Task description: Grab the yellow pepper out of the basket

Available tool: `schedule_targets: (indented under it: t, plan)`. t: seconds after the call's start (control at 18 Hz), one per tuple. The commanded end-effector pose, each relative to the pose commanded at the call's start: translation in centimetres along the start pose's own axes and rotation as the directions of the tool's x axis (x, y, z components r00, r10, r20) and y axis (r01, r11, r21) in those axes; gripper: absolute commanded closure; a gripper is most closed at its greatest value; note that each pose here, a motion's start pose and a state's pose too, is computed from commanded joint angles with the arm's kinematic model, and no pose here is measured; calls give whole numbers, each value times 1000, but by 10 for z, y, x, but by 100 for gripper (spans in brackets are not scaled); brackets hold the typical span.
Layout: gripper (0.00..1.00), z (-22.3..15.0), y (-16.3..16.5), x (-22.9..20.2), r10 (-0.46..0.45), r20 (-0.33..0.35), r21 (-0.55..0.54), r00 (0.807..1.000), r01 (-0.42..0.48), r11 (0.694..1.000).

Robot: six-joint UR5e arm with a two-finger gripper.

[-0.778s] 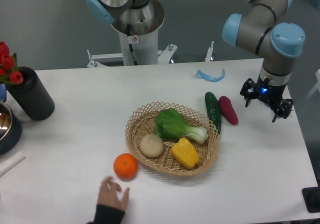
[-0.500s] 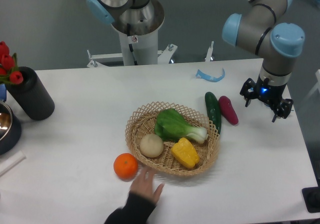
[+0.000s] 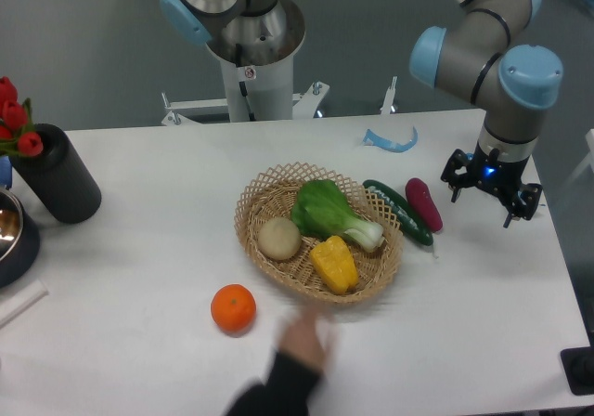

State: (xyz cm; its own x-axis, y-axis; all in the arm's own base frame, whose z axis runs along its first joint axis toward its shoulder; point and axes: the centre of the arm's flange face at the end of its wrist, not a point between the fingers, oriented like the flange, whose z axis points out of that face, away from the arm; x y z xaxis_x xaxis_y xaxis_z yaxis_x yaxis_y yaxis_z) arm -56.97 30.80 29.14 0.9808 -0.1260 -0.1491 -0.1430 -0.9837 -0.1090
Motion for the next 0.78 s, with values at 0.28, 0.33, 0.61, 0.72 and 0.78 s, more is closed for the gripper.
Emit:
schedule_targets:
  t: [0.28,0.33,0.61,0.72,0.78]
  plan:
    - [0,-17,-9,14,8,22,-89,1000,-7,996]
    - [0,-16,-21,19,18,24,-103,1000,-15,995]
    - [0,-12,-72,45,-78,29,-97,996,81,992]
    - [0,-6,-84,59,-84,1,-101,996,83,991]
    - [0,-2,-84,66,-98,-10,-106,995,96,990]
